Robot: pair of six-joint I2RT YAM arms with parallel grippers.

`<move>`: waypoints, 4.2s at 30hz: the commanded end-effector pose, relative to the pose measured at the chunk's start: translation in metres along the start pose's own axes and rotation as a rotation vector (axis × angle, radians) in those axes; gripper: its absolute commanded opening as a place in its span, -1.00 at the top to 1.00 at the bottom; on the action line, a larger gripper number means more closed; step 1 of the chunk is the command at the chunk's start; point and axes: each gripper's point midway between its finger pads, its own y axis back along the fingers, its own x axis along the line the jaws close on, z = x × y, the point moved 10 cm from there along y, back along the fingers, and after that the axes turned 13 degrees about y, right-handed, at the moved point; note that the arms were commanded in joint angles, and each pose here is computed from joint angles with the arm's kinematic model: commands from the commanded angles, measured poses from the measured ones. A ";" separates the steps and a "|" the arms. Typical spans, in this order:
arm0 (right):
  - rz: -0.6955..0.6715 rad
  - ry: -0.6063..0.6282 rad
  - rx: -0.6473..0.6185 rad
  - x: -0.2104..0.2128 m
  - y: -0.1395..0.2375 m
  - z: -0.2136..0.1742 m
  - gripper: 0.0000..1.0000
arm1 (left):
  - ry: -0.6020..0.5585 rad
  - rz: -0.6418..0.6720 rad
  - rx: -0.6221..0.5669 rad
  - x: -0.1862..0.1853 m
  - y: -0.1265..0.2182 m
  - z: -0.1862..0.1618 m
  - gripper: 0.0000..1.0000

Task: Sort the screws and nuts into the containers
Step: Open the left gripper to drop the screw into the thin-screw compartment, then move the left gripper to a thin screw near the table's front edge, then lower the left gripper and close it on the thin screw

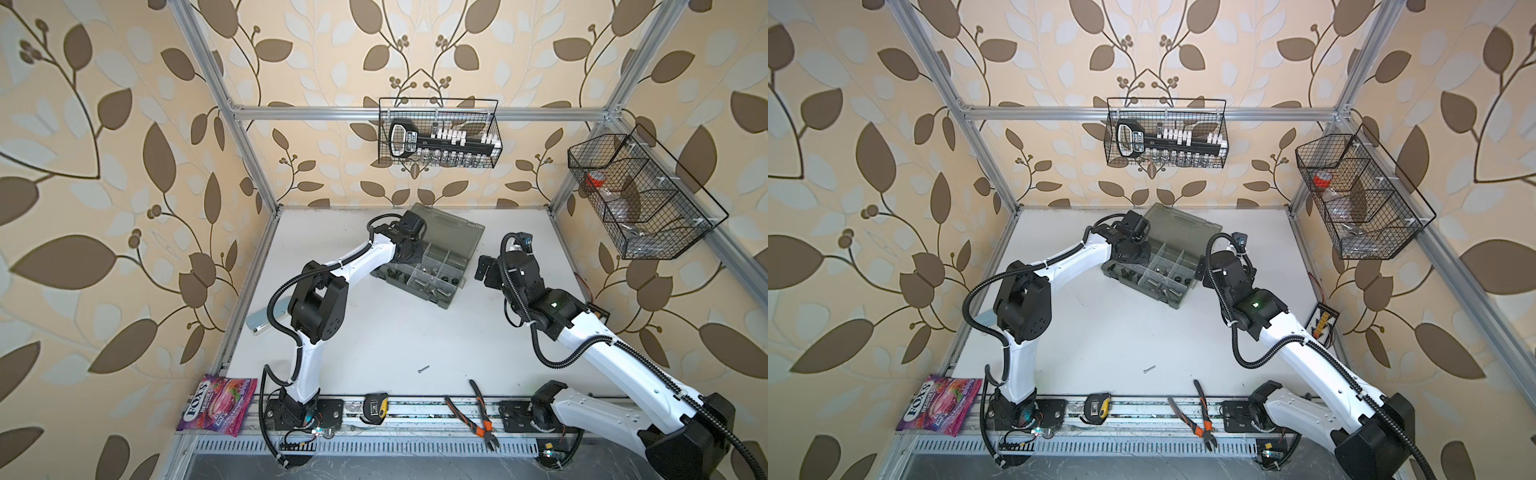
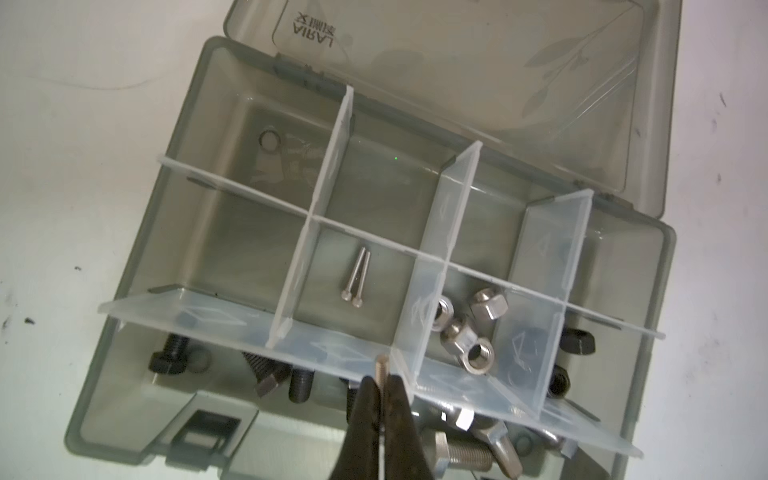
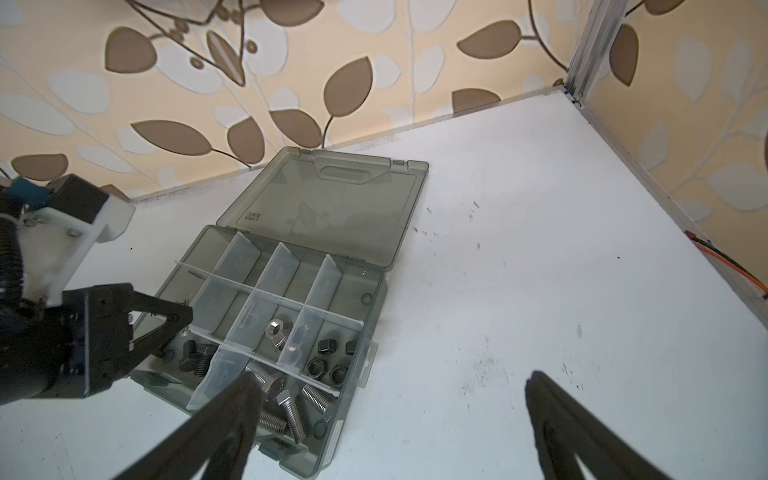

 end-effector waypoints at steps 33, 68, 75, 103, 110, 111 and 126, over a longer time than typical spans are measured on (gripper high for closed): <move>0.037 0.025 0.028 0.005 -0.003 -0.004 -0.99 | 0.041 -0.104 -0.086 0.013 0.072 0.018 0.11; -0.002 0.040 0.051 0.003 -0.008 -0.011 -0.99 | -0.375 -0.265 -0.047 0.042 0.131 -0.174 -0.85; -0.007 0.042 0.064 0.004 -0.011 -0.014 -0.99 | -0.477 -0.243 0.093 0.034 0.109 -0.208 -0.56; -0.033 0.068 0.083 0.005 -0.015 -0.016 -0.99 | -0.825 -0.089 0.301 -0.010 0.066 -0.300 0.03; -0.034 0.067 0.086 0.006 -0.016 -0.016 -0.99 | -0.810 -0.075 0.295 -0.008 0.066 -0.299 0.17; -0.033 0.066 0.084 0.006 -0.016 -0.016 -0.99 | -0.810 -0.075 0.295 -0.008 0.066 -0.299 0.18; -0.041 0.066 0.080 0.004 -0.014 -0.016 -0.99 | -0.807 -0.065 0.314 -0.008 0.062 -0.301 0.41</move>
